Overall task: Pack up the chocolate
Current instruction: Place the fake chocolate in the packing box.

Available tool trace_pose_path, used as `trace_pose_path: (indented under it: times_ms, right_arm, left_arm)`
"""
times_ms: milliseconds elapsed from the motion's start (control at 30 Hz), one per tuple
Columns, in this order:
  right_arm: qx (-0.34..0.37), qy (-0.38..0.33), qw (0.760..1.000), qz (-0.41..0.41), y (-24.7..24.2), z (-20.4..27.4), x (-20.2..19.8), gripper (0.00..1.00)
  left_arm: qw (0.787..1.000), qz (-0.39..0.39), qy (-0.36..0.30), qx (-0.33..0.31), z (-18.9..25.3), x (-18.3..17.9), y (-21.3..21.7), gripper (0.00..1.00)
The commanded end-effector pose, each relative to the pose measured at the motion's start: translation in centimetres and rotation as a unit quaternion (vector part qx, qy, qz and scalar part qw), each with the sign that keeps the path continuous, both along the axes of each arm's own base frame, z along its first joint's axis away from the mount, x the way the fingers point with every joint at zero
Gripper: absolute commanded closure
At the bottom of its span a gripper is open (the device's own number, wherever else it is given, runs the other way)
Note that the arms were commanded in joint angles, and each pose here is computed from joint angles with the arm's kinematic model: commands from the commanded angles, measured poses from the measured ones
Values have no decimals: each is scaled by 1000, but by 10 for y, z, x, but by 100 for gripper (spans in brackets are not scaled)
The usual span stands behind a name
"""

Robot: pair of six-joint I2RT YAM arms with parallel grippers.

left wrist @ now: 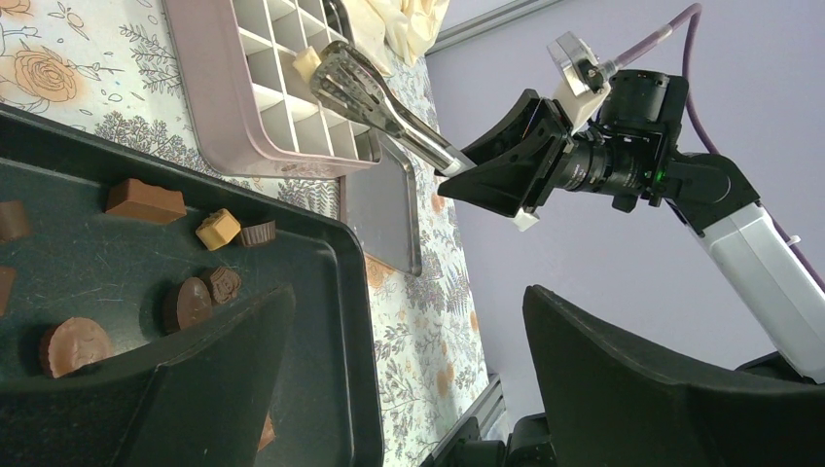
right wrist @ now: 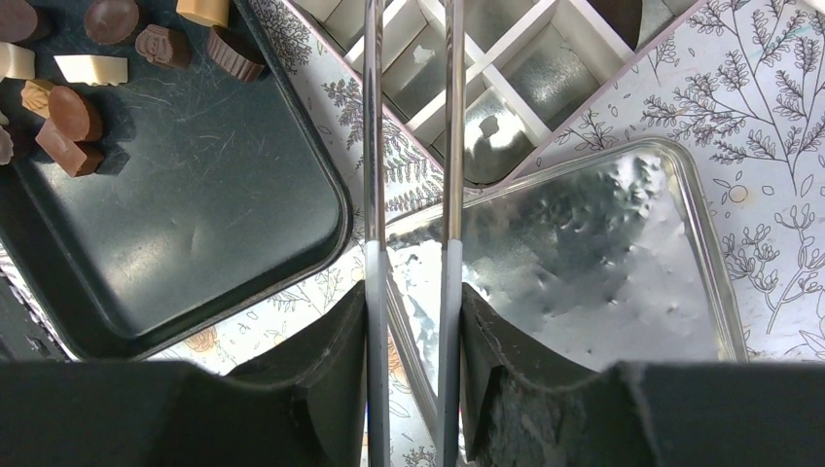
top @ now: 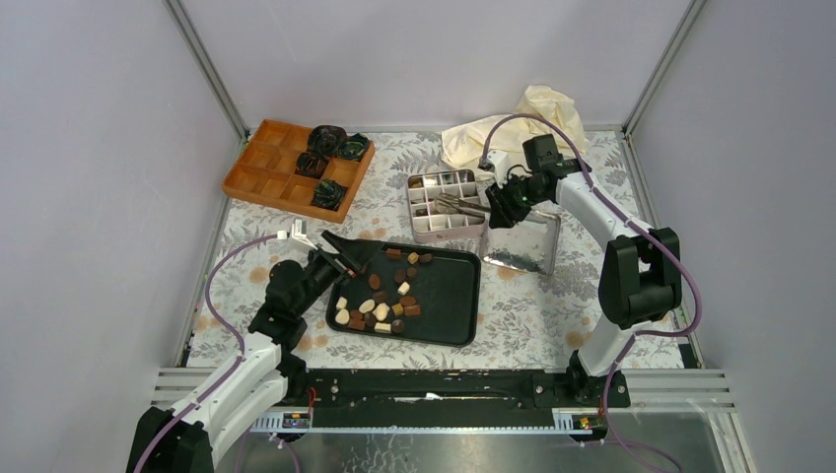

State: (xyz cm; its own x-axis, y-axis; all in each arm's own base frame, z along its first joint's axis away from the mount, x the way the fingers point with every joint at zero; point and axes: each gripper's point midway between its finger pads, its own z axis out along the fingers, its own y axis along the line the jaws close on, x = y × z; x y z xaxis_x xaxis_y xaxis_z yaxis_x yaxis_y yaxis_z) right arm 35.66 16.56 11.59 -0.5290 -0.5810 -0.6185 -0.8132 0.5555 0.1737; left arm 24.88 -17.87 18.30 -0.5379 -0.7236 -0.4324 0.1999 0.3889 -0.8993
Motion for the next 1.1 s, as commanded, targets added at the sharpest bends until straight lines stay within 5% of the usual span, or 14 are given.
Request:
trace_pose_path:
  times_ms: [0,433,767,1067]
  right_arm:
    - [22,-29,999,16,12,22,11,60]
    - [42,-45,998,33,17,45,3,58]
    - [108,-53,984,134,28,67,-58,58]
    - [91,-44,965,241,30,52,-113,59]
  left_arm:
    - [1000,3,-5,1,2,2,1,5]
    - [1000,-2,-9,1,5,0,0,5]
    - [1000,-11,5,21,2,-1,-1,6]
    - [998,-21,23,51,3,-6,-1,6]
